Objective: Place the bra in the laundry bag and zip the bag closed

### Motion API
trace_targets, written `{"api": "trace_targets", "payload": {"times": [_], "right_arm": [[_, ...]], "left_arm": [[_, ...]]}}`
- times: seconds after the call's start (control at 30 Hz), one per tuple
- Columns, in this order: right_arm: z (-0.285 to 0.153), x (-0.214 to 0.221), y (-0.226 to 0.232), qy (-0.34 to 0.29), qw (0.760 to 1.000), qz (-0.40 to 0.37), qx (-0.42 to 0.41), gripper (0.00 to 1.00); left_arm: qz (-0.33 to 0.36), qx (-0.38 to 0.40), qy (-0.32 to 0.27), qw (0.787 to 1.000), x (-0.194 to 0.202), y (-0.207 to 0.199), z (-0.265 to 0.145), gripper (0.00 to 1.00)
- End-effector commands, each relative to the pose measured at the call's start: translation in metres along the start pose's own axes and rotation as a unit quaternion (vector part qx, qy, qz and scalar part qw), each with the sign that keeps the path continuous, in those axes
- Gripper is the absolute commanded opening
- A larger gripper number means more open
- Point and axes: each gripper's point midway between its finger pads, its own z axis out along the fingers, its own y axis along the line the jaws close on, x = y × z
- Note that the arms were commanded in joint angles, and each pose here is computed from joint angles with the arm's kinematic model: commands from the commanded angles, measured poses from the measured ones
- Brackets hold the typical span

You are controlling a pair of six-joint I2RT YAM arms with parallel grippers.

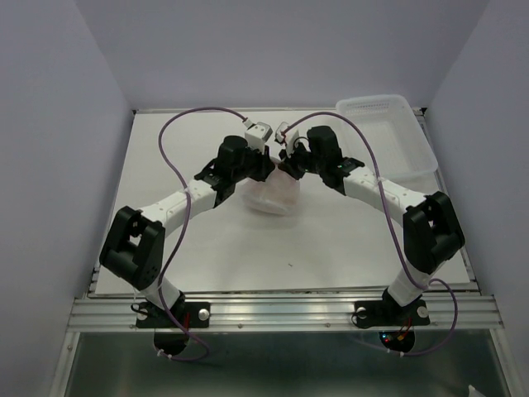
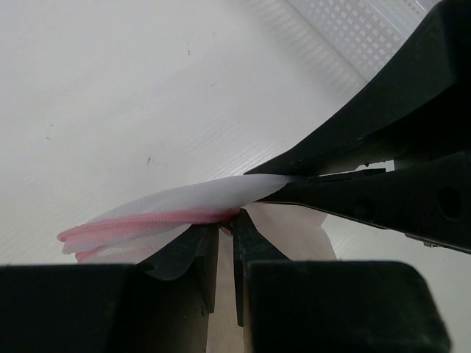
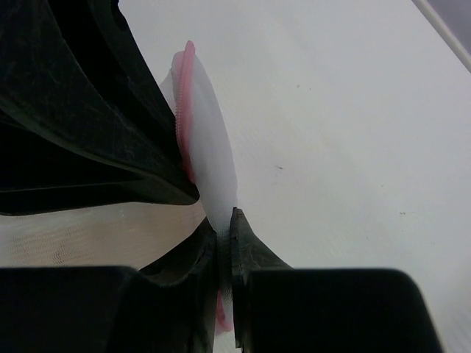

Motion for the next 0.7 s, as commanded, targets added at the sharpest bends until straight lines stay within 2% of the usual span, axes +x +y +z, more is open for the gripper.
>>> {"api": "trace_targets", "payload": {"times": [0.0,0.33,0.67], "right_arm": [[-0.005,-0.030,-0.013,-0.032,0.999,-0.008,0.027,0.12],[-0.006,-0.026,-0.025,-0.020,0.998,-0.006,0.061,0.11],[-0.004,-0.024,-0.031,-0.015,0.997,-0.009,0.074,0.11]], "left_arm": [[0.012,-0.011,-0.040,0.999,-0.030,-0.003,-0.011,0.15],[0.019,-0.074,-0.023,0.997,-0.020,0.018,-0.031,0.16],[0.022,-0.107,-0.038,0.993,-0.026,0.035,-0.052,0.16]]}}
